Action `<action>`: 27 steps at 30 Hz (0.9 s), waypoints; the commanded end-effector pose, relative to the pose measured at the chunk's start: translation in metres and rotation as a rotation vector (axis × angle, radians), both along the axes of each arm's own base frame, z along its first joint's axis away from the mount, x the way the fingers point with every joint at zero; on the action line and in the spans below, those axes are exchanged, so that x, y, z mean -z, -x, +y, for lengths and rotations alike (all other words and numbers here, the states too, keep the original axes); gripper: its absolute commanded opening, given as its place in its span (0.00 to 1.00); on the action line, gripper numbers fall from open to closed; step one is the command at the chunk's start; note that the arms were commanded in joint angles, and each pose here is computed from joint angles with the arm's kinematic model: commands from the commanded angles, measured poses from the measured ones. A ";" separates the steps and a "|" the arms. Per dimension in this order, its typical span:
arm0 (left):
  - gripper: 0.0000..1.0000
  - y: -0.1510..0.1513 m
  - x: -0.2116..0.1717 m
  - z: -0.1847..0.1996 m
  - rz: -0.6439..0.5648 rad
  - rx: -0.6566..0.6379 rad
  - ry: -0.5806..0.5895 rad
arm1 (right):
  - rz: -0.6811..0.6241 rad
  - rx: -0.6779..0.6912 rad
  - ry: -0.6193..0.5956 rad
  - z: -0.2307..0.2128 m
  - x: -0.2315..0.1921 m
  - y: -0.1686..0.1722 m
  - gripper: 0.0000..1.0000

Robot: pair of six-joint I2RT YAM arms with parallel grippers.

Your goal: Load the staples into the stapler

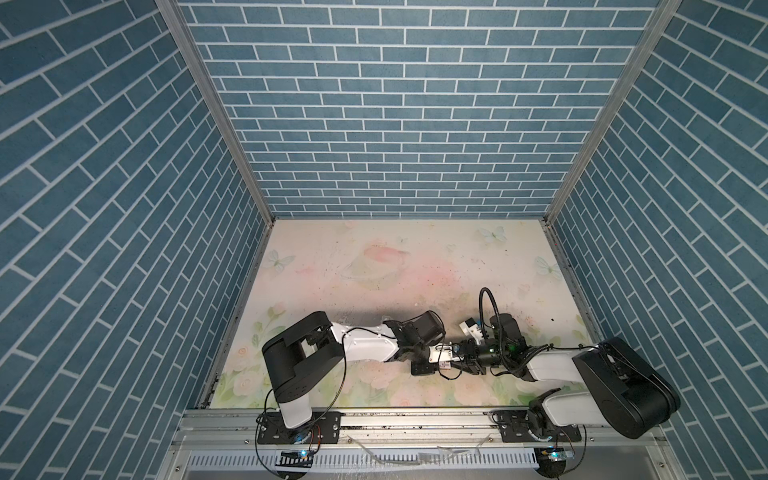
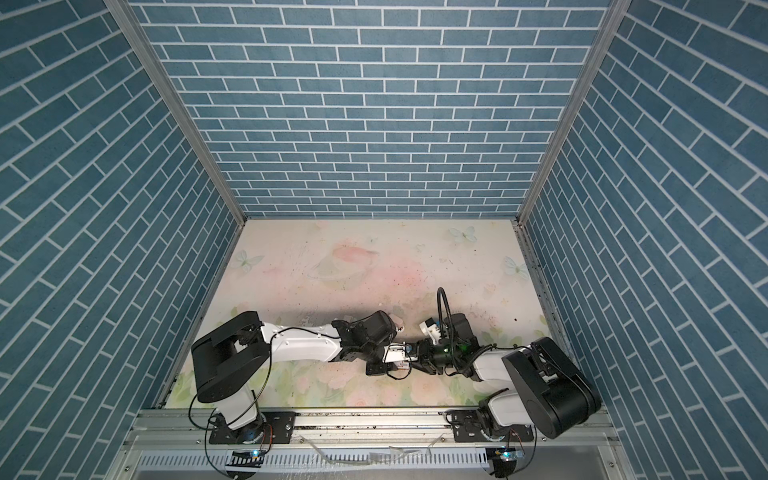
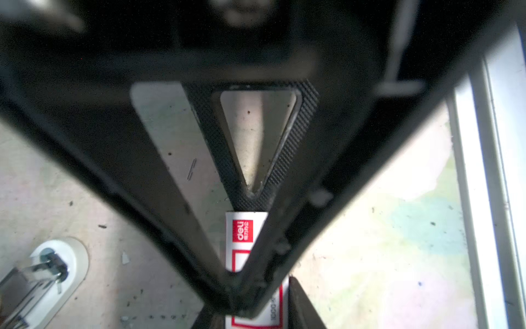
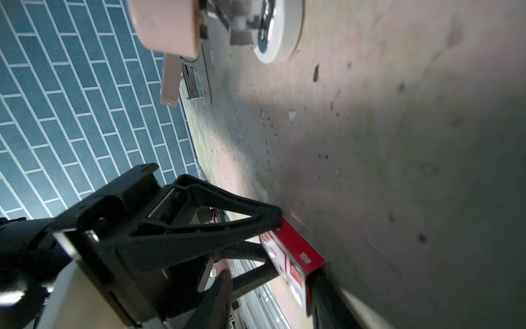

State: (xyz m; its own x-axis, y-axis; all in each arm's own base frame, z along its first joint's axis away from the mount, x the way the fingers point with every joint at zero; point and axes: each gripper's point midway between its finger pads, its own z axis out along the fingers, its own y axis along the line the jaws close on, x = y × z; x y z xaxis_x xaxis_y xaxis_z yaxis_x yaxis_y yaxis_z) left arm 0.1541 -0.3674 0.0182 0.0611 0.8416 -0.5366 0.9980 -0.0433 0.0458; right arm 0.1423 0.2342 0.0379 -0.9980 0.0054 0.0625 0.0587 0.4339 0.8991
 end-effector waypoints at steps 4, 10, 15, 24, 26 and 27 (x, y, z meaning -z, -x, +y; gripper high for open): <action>0.36 0.013 0.028 0.025 0.065 0.012 -0.126 | -0.015 -0.023 -0.022 0.008 -0.003 -0.002 0.46; 0.38 0.015 0.028 0.026 0.075 0.020 -0.127 | -0.008 -0.019 -0.007 0.008 0.003 -0.002 0.46; 0.42 0.016 0.024 0.026 0.067 0.024 -0.116 | -0.003 -0.011 0.010 0.006 0.007 -0.002 0.46; 0.51 -0.002 -0.007 0.035 0.021 -0.001 -0.080 | -0.002 0.011 0.062 0.000 0.016 -0.001 0.47; 0.51 -0.004 -0.008 0.036 0.005 0.001 -0.086 | -0.004 0.015 0.066 0.000 0.017 -0.002 0.48; 0.51 -0.006 -0.009 0.036 0.001 -0.002 -0.083 | -0.005 0.016 0.067 0.000 0.017 -0.002 0.49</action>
State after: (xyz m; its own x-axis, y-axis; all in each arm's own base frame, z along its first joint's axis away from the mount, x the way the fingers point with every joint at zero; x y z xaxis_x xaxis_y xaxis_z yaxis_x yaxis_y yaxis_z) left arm 0.1608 -0.3412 0.0260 0.0498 0.8685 -0.4933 0.9986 -0.0350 0.0391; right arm 0.1428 0.2399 0.0352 -0.9989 -0.0136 0.0451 0.0350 0.4269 0.9036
